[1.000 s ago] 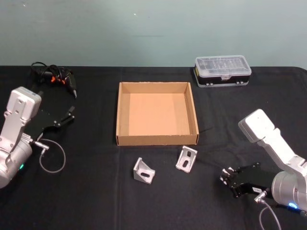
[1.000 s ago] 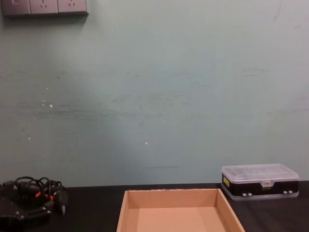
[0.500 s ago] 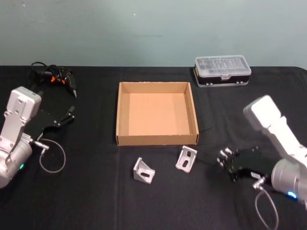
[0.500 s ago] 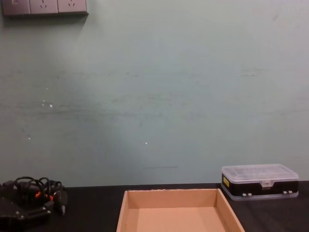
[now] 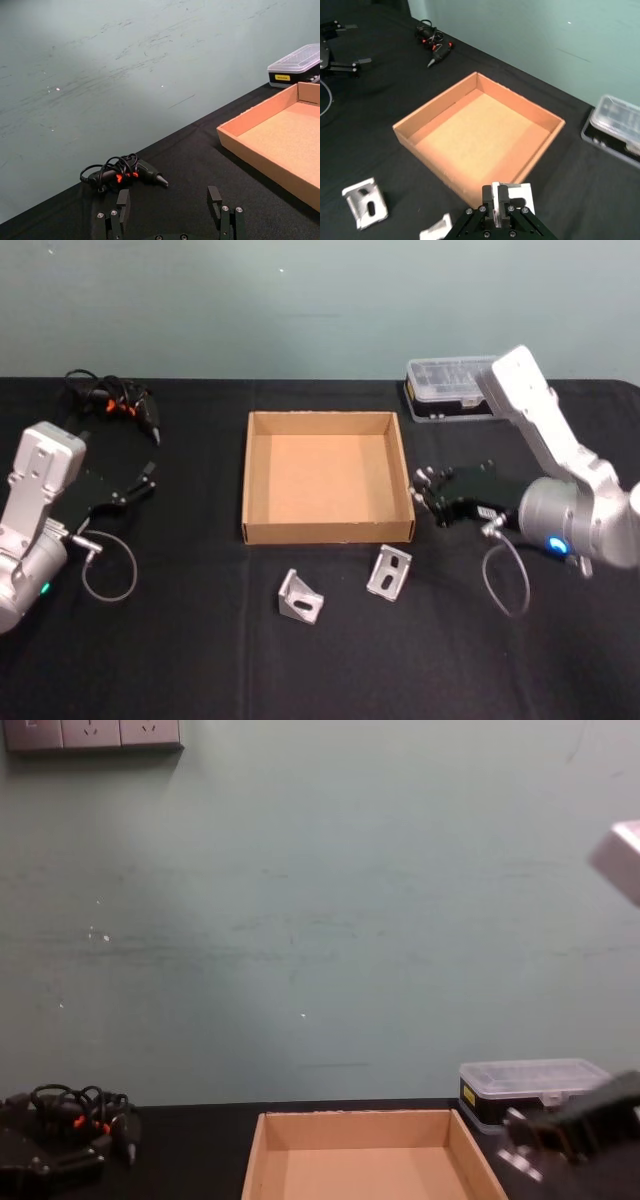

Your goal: Use one hand to pick up the angle iron from the table and place it into the box.

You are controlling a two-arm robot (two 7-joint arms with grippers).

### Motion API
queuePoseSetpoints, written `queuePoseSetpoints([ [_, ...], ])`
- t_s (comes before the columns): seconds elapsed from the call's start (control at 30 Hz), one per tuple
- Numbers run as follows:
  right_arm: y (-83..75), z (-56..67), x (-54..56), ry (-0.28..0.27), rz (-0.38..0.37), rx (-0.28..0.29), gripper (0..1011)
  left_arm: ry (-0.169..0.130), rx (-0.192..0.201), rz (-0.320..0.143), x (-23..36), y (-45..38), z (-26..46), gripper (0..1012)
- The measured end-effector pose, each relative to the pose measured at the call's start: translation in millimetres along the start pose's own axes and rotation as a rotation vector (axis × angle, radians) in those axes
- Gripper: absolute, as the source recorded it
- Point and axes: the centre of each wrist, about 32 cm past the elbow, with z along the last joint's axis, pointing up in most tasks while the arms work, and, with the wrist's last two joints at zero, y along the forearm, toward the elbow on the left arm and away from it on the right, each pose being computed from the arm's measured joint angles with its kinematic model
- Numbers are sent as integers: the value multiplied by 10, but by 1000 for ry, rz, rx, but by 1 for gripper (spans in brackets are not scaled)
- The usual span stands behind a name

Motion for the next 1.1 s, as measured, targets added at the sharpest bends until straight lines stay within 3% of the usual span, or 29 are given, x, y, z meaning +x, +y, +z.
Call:
queuePoseSetpoints([
  [0.23, 385, 283, 261, -35, 64, -22, 75, 0, 0, 0, 0, 0, 0, 1011],
  [0.5, 677, 453, 381, -45, 98, -28, 75, 0, 0, 0, 0, 0, 0, 1011],
  [0.83, 1034, 432, 274, 12, 126, -41, 75, 0, 0, 0, 0, 0, 0, 1011],
  [1.1, 1282, 374, 201, 30, 100, -83, 75, 0, 0, 0, 0, 0, 0, 1011],
])
